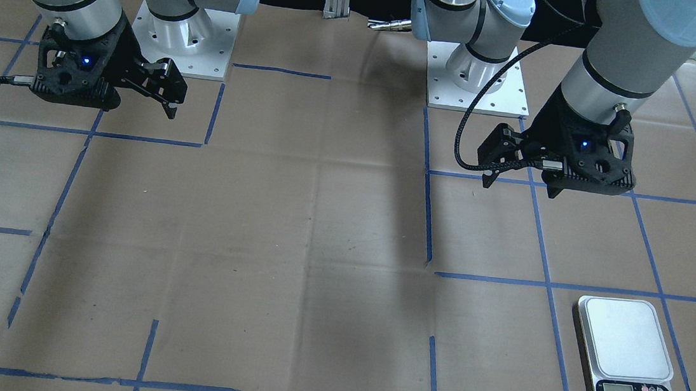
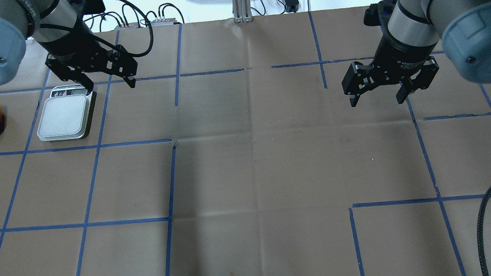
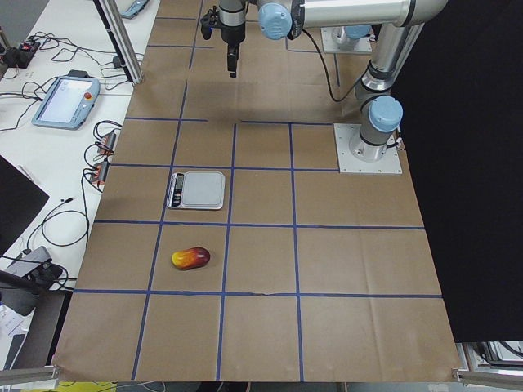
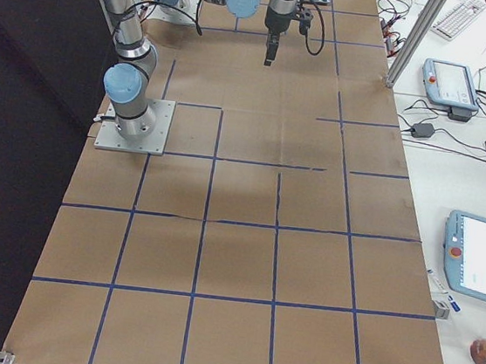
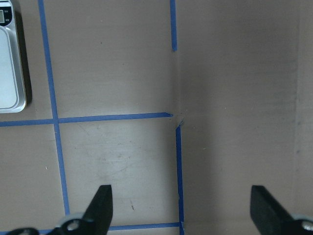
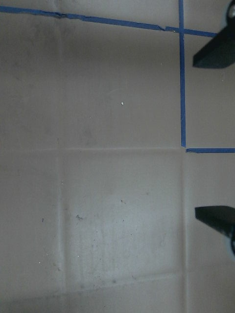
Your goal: Weigh mango
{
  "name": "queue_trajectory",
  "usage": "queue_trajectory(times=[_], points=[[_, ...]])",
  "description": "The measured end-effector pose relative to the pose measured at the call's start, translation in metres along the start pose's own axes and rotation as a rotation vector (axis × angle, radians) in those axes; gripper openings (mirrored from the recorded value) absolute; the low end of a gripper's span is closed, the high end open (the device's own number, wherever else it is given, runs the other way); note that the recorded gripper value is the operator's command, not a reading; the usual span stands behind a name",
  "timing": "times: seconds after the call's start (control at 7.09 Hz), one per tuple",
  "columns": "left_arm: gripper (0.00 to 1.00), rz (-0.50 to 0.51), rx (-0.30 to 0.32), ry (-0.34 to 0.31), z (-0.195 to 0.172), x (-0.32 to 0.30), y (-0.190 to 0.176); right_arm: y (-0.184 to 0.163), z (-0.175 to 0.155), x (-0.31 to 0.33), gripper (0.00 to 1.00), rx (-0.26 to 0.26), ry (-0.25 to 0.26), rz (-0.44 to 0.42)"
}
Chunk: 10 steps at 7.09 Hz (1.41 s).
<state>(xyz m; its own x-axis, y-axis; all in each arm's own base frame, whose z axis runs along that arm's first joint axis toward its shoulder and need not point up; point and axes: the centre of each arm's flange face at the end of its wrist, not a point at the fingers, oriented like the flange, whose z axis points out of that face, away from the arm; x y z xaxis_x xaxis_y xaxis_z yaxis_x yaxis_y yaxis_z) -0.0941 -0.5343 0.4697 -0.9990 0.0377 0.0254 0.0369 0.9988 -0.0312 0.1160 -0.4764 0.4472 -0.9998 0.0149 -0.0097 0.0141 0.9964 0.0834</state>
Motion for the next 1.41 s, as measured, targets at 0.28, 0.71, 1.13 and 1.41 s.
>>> queue_trajectory(times=[0.28, 0.71, 1.13, 1.41], points=[[1.00, -0.003, -0.001, -0.002, 0.0002, -0.0002, 0.0003, 0.0000, 0.0000, 0.0000, 1.00, 0.000, 0.000, 0.000], [1.00, -0.009, -0.004, -0.001, 0.0013, -0.0016, 0.0001, 0.0000, 0.0000, 0.0000, 1.00, 0.000, 0.000, 0.000], [1.00, -0.011, -0.007, -0.002, 0.0029, -0.0018, 0.0014, 0.0000, 0.0000, 0.0000, 1.00, 0.000, 0.000, 0.000], [1.00, -0.012, -0.006, -0.002, 0.0030, -0.0018, 0.0013, 0.0000, 0.0000, 0.0000, 1.00, 0.000, 0.000, 0.000]])
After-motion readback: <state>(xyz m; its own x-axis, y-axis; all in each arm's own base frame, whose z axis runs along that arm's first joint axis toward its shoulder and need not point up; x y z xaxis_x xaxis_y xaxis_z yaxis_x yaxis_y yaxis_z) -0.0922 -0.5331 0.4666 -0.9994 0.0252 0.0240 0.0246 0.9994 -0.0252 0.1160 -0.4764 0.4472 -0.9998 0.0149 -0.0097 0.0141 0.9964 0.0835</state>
